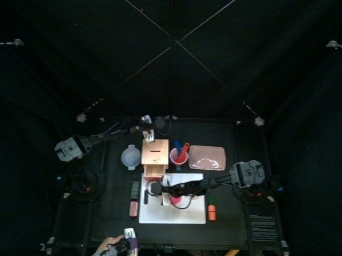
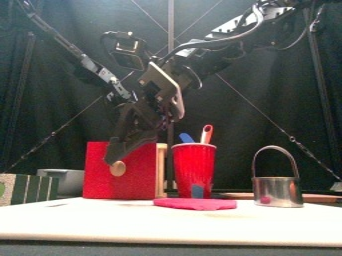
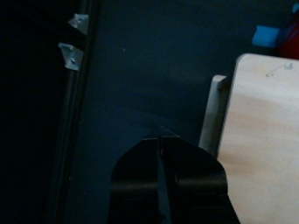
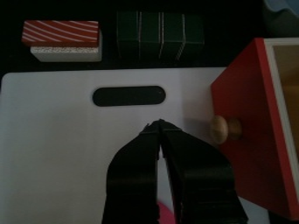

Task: Get the cutter from the drawer then cut the dough then place the extra dough in the bowl
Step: Shut the drawer

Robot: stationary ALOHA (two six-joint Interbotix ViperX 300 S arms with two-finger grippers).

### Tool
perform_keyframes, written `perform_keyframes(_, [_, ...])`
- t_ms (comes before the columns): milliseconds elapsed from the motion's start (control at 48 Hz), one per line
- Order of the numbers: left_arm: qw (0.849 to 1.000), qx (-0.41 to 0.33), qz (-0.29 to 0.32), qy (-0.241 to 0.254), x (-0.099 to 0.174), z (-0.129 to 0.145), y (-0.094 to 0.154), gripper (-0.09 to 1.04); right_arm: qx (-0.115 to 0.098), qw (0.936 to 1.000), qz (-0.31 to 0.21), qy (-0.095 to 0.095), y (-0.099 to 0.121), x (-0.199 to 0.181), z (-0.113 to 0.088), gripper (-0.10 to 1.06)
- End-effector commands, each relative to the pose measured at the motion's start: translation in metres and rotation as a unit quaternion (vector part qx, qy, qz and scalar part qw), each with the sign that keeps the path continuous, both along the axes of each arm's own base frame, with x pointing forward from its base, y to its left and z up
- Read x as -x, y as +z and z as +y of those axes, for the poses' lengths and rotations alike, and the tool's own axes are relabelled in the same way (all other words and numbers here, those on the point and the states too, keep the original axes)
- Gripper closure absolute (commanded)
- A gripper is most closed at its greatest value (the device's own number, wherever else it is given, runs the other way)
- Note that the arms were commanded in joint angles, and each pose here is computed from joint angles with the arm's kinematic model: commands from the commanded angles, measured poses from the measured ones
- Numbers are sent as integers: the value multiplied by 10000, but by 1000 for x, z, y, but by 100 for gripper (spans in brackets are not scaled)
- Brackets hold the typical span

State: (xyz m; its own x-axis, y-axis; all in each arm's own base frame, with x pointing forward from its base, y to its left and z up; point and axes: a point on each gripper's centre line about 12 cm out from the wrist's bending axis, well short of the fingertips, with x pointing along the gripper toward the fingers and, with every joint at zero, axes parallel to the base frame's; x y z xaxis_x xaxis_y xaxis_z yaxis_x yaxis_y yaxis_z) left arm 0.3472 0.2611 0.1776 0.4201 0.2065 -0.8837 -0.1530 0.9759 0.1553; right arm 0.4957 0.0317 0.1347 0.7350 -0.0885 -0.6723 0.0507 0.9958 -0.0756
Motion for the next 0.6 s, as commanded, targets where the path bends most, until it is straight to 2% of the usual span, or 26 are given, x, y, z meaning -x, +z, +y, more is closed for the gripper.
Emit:
perform_keyframes(21, [9999, -106, -108, -43, -7, 5, 14, 61, 45, 9998, -151, -102, 16, -6, -5, 67])
perform_keyframes(521, [10000, -48, 10, -87, -9, 6, 5, 61, 236, 9992, 107, -293, 3, -8, -12, 67])
perform_keyframes(604, [9999, -43, 15, -95, -9, 6, 5, 61, 260, 9989, 124, -374, 4, -9, -18, 67])
